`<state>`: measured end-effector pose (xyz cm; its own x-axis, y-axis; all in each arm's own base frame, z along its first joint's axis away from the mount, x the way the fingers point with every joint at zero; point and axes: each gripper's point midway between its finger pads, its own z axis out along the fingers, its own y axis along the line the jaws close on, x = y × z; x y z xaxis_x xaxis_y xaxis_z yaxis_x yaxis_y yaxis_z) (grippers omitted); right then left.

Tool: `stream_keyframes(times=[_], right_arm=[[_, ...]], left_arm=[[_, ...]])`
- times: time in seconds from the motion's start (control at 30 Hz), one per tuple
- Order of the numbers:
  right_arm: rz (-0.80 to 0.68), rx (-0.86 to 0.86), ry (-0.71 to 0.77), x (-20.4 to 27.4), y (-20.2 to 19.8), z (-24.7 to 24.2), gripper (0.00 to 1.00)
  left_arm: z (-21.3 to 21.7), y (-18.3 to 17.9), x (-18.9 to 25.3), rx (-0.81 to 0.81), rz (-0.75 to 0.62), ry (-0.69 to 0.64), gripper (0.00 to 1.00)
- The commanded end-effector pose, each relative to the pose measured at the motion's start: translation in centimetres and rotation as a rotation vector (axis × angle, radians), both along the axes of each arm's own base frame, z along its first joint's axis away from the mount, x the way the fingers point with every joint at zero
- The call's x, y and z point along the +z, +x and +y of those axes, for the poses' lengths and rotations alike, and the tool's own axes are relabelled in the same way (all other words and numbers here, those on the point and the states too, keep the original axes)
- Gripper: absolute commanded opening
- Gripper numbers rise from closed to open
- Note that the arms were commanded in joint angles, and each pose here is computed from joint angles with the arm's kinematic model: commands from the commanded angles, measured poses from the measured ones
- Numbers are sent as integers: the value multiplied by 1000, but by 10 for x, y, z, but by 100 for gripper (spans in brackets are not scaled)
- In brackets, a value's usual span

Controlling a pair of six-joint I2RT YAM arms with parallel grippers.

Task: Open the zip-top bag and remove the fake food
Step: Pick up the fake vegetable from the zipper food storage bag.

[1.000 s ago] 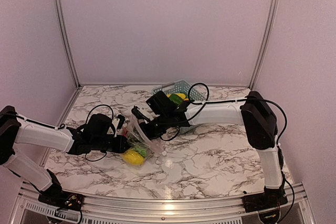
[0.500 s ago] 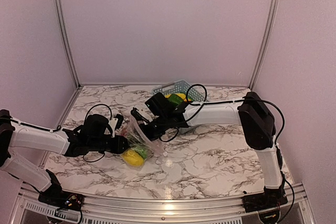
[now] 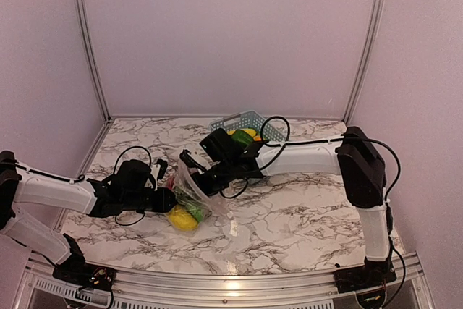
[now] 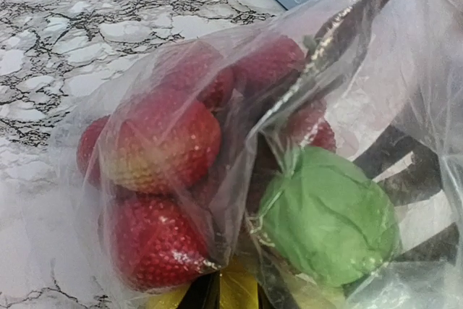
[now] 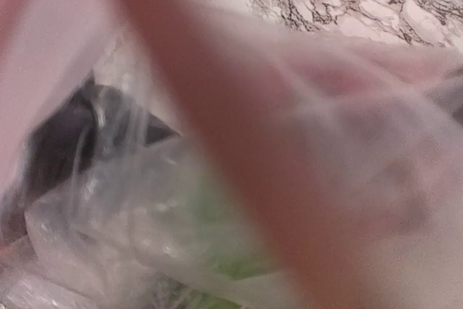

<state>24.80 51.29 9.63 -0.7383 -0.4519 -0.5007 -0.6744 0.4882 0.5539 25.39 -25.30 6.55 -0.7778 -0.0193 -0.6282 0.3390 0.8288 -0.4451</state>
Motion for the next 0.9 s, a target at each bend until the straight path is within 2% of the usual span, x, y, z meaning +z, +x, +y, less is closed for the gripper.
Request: stream_keyframes(times=[0.0,0.87], right_arm=[[-38,7,31,31,-11,-3,26],[-136,-93,50,65,-3,-32,31]], left_arm=[[10,5,-10,66,21,40,20],[17,1,-23,87,60,65,21]])
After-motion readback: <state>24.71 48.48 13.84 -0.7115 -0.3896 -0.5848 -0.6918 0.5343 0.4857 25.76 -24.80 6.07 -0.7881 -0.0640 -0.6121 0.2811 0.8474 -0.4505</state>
